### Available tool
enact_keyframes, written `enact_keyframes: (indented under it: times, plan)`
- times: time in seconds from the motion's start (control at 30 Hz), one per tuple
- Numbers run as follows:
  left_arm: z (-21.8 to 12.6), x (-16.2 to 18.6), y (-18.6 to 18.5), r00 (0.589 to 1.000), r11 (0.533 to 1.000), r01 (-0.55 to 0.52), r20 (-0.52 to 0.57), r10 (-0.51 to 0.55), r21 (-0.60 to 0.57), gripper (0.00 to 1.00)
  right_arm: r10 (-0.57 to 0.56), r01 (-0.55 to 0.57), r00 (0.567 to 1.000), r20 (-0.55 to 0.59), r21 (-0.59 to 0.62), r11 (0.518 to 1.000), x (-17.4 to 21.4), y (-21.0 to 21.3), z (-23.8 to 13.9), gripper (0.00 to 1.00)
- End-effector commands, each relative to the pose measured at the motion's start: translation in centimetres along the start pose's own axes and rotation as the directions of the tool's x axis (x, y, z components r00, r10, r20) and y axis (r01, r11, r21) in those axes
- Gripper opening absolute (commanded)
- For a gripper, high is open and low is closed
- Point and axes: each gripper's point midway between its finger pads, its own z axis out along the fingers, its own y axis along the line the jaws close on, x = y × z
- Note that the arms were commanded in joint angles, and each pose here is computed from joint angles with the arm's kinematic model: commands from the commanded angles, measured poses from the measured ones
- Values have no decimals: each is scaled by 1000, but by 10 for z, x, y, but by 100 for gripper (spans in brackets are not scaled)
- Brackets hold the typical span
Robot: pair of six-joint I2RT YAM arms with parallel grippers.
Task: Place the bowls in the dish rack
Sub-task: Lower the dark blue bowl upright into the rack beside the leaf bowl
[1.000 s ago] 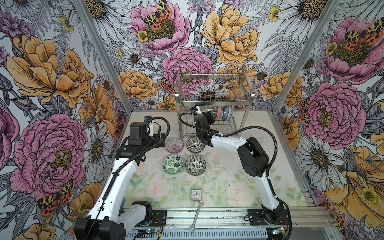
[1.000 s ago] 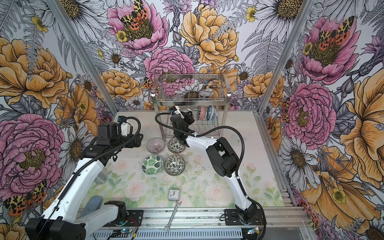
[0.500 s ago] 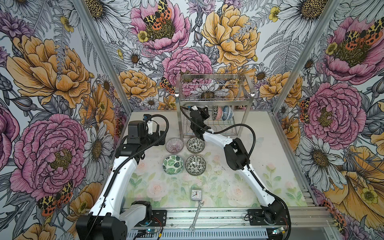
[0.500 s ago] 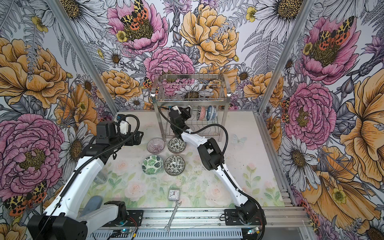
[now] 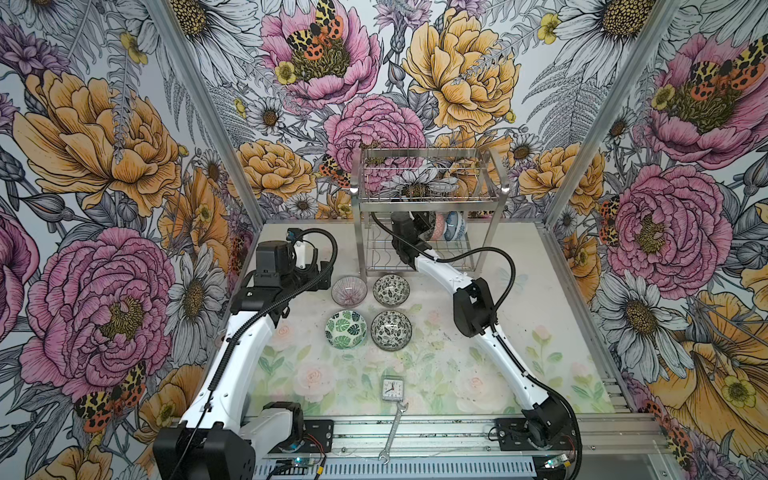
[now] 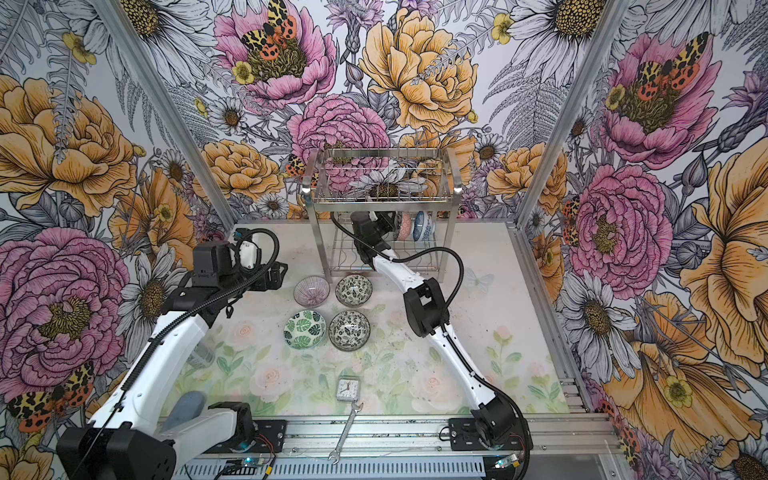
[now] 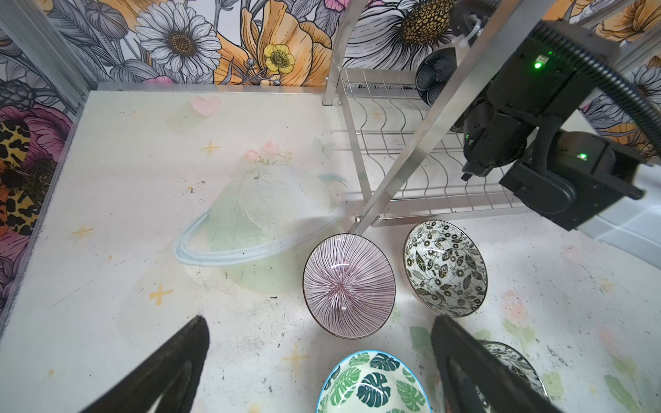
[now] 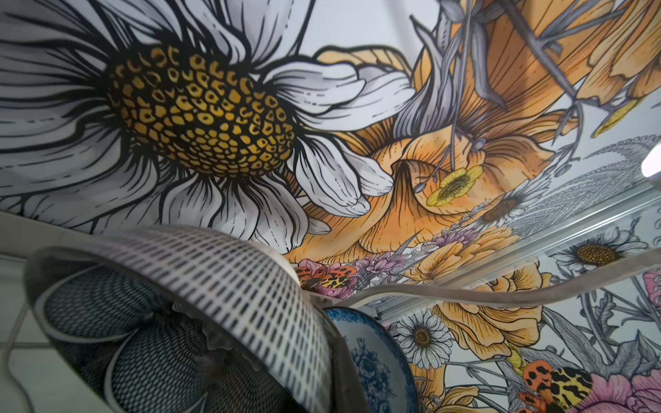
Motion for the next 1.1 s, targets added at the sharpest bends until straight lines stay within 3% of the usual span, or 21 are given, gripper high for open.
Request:
enact_keyframes:
  times: [0.0,0.67,1.07]
  plan:
    - [3,0,0,1000,1000,5,7,-5,12,98,117,-117,993,12,9,993,-9,-14,2,0]
    - [-2,5,-3,998,997,-70,-1,70,-37,99,106,-106,994,9,-41,994,-12,2,-14,0]
    - [0,7,-2,996,995,-83,-11,83,-52,99,40,-41,999,-12,-66,997,-4,18,-23,0]
